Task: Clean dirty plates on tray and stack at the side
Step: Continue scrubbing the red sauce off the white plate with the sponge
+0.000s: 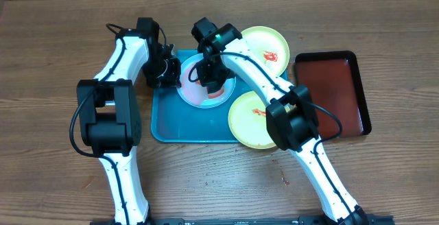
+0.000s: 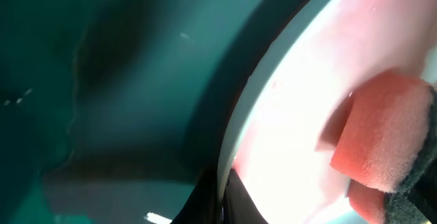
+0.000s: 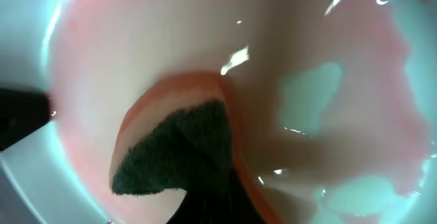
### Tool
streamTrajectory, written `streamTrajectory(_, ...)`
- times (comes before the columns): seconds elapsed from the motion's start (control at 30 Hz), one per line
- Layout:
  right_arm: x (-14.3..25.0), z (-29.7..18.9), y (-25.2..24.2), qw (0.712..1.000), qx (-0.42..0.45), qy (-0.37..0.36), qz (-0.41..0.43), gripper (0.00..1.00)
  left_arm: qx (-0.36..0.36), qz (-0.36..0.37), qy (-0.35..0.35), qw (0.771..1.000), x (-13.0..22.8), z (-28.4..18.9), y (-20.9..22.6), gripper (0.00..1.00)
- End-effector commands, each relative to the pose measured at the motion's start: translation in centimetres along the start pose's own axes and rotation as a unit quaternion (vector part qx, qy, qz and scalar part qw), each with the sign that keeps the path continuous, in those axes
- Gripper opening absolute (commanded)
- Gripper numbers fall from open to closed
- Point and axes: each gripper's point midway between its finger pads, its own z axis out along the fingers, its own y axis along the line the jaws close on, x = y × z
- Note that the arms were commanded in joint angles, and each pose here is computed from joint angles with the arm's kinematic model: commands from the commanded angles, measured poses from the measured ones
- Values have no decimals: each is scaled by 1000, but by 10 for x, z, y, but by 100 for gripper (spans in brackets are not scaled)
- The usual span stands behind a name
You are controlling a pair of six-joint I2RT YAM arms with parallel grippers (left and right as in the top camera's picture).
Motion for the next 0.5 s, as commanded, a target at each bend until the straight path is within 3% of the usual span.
streamTrajectory(0.0, 31, 26, 22, 998, -19, 58, -27, 4, -23, -12, 22, 999, 13, -1, 27, 4)
streamTrajectory(0.2, 30, 19, -34, 990, 136, 42, 10, 4, -21, -20, 32, 999, 18, -7, 42, 4)
streamTrajectory(0.47, -15, -6, -87, 969, 242, -49, 11, 4, -21, -15, 42, 999, 23, -7, 39, 4)
